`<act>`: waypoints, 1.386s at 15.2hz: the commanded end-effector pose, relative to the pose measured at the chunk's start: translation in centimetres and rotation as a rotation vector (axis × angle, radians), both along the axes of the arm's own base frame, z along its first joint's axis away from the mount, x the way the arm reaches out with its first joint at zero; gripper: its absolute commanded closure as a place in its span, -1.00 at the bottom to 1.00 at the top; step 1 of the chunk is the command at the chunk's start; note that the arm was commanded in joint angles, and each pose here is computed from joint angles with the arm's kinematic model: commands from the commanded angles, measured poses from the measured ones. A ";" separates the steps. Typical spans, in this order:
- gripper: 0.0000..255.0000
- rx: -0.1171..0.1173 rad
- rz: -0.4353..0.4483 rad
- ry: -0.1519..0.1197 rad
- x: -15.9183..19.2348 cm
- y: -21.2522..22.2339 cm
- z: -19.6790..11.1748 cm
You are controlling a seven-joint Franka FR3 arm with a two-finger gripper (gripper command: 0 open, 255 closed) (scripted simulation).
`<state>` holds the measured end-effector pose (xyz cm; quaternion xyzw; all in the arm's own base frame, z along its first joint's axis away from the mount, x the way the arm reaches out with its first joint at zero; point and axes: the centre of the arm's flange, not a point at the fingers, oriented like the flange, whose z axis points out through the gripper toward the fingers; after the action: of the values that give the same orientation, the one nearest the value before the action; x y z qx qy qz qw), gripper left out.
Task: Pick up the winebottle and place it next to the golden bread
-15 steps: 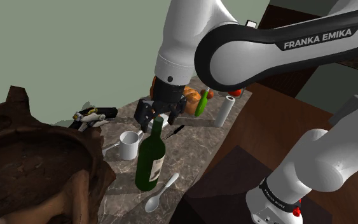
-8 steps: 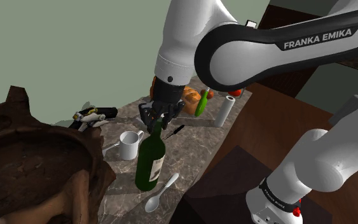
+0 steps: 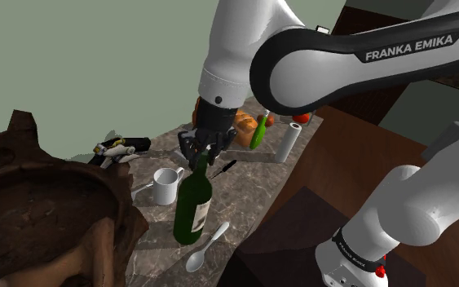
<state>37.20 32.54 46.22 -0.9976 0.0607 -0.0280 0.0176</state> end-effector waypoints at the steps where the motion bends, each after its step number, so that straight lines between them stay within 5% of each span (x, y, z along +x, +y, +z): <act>1: 1.00 0.000 0.000 0.000 0.0 0.0 0.8; 21: 1.00 0.000 0.000 0.000 0.0 0.0 11.4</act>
<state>37.17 32.64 57.00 -0.9976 0.0607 -0.0280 0.0176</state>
